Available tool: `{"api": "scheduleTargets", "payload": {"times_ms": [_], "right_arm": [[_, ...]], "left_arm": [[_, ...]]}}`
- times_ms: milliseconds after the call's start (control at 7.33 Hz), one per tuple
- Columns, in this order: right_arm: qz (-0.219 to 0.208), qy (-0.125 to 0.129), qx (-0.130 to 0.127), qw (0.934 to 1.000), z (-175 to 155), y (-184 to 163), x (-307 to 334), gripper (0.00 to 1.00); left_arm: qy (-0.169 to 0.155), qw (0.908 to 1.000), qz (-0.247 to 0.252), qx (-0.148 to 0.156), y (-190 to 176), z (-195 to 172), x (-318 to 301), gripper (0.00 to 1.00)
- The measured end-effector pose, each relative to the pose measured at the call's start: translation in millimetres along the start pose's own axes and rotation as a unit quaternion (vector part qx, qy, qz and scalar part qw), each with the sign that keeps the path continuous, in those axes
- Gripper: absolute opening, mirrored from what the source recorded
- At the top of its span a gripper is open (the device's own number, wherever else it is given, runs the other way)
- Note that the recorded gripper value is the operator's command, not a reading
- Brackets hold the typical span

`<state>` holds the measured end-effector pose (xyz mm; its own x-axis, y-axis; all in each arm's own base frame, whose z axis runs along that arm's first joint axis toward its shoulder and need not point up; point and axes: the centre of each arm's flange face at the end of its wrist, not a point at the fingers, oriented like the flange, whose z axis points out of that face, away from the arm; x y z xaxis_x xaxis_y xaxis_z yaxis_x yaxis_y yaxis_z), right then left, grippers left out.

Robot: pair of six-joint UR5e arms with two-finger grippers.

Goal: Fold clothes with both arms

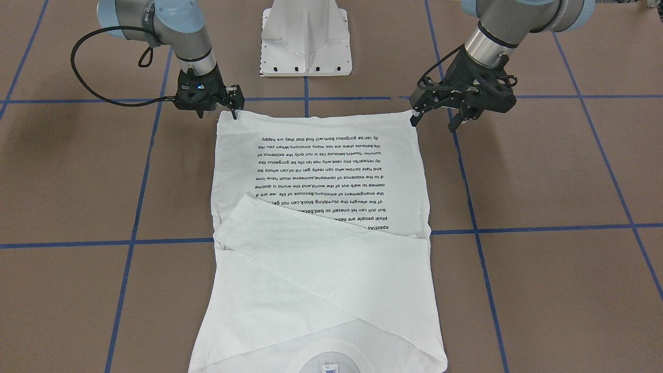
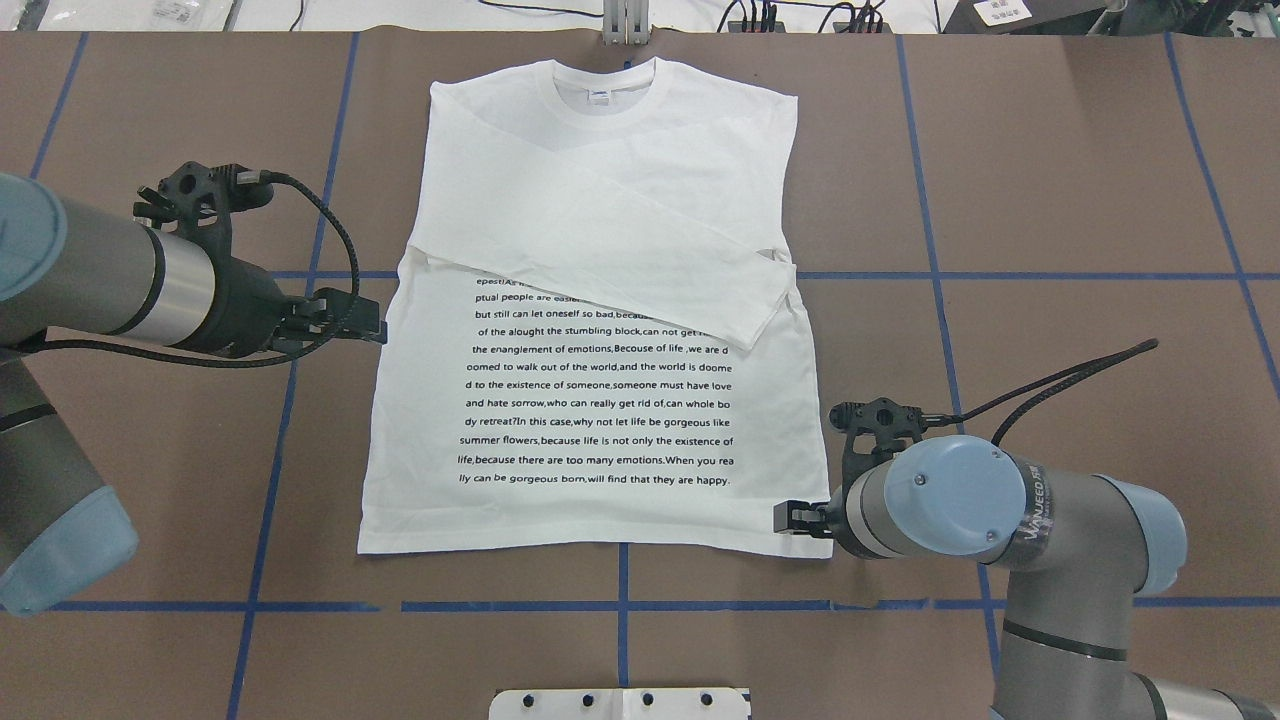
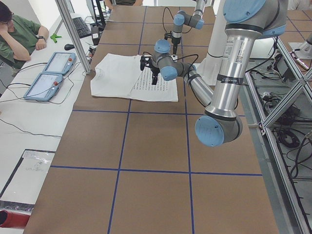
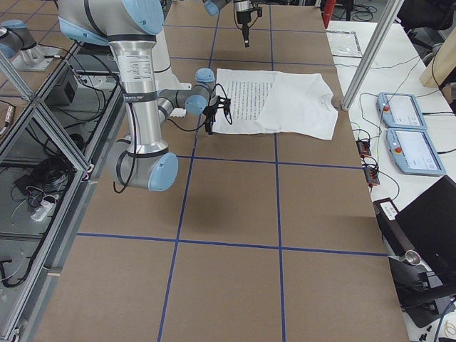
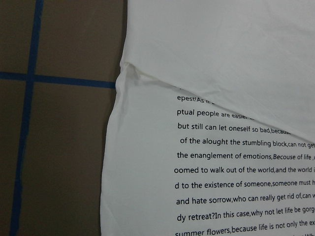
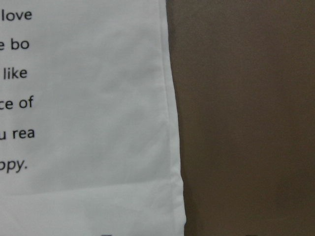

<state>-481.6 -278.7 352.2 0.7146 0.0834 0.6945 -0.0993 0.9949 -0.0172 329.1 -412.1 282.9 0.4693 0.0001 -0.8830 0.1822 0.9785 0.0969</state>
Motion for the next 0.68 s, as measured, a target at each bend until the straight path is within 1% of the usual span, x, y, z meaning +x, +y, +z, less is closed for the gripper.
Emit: {"api": "scheduleTargets", "payload": {"times_ms": [136,545,682], "right_arm": [[0.002,0.009,-0.001,1.0000,1.0,-1.4,-1.6,0.92],[0.003,0.021,-0.004,0.9998,9.5,-2.2,-6.3,0.89],[0.004,0.022,-0.005,0.9997,11.1,-2.1,-6.4,0.82]], "left_arm": [[0.000,1.0000,0.000,0.000,0.0,0.2,-0.1,0.99],[-0.001,1.0000,-0.002,0.000,0.5,0.1,-1.3,0.99],[-0.001,1.0000,-0.002,0.000,0.5,0.2,-1.7,0.99]]}}
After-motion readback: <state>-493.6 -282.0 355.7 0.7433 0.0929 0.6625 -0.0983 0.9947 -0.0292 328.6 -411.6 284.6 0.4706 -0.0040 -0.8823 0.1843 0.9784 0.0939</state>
